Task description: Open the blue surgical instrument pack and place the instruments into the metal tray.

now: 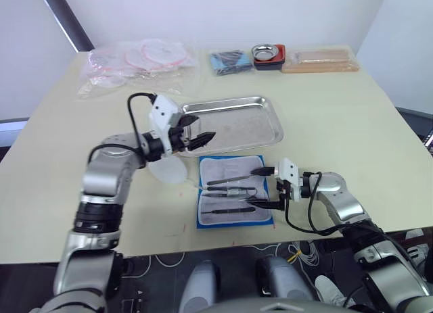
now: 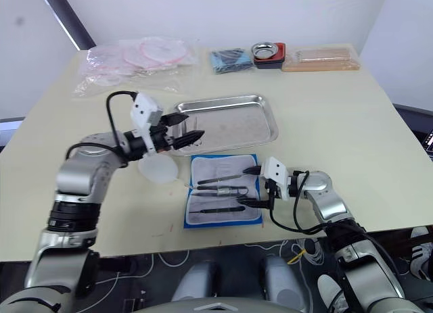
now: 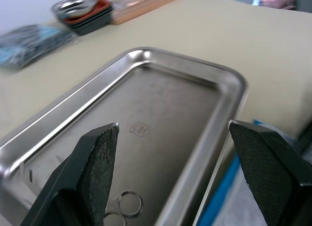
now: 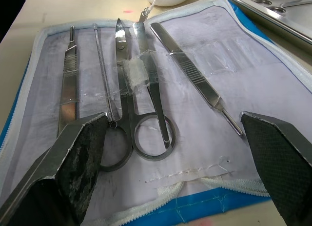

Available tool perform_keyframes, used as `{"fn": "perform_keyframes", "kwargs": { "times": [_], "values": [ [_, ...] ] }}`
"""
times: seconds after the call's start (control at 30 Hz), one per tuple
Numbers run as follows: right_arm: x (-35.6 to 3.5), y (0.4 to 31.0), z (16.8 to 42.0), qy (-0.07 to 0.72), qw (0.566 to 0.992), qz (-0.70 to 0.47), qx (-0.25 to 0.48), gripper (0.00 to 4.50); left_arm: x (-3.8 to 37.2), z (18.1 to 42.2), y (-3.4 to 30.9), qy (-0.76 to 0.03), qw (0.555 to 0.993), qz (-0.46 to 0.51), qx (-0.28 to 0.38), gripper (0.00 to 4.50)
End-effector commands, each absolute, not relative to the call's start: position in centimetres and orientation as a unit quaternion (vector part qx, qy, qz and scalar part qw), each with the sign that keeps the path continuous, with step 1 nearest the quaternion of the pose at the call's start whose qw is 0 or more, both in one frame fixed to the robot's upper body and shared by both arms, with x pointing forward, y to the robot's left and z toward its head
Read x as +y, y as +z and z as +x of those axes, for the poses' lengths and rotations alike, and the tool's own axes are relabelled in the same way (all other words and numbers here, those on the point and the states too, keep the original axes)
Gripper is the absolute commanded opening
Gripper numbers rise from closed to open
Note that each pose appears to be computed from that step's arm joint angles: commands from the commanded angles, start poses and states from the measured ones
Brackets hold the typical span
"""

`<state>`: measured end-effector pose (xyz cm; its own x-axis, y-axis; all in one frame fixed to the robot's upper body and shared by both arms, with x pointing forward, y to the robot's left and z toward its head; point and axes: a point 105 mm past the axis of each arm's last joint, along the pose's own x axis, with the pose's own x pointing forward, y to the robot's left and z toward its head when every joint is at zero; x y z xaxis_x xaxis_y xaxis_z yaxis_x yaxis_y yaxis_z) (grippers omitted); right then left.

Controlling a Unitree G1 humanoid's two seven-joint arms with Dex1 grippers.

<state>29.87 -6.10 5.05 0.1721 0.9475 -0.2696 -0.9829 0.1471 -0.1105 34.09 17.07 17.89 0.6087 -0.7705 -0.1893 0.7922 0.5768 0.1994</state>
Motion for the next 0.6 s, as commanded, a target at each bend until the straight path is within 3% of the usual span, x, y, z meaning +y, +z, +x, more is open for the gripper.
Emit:
{"fn": "perform_keyframes", "kwargs": {
  "times": [0.03,0.13,0.3,0.4,0.6],
  "values": [
    [-8.6,-1.2,27.9,0.622,0.744,-0.134,0.206,4.5,17.6,31.3,18.7,-0.524,0.839,0.149,0.023,3.82],
    [-8.7,-1.2,27.9,0.622,0.744,-0.134,0.206,4.5,18.8,29.3,17.9,-0.571,0.8,0.176,0.044,3.82],
    [-8.8,-1.1,28.0,0.621,0.744,-0.136,0.206,4.5,20.8,27.6,18.0,-0.606,0.774,0.172,0.067,3.82],
    [-8.8,-1.1,27.9,0.621,0.744,-0.135,0.206,4.5,21.7,26.4,17.5,-0.633,0.744,0.2,0.081,4.47],
    [-8.9,-1.2,27.7,0.621,0.744,-0.133,0.207,4.5,23.1,25.9,17.9,-0.64,0.726,0.234,0.097,4.47]
  ]
}}
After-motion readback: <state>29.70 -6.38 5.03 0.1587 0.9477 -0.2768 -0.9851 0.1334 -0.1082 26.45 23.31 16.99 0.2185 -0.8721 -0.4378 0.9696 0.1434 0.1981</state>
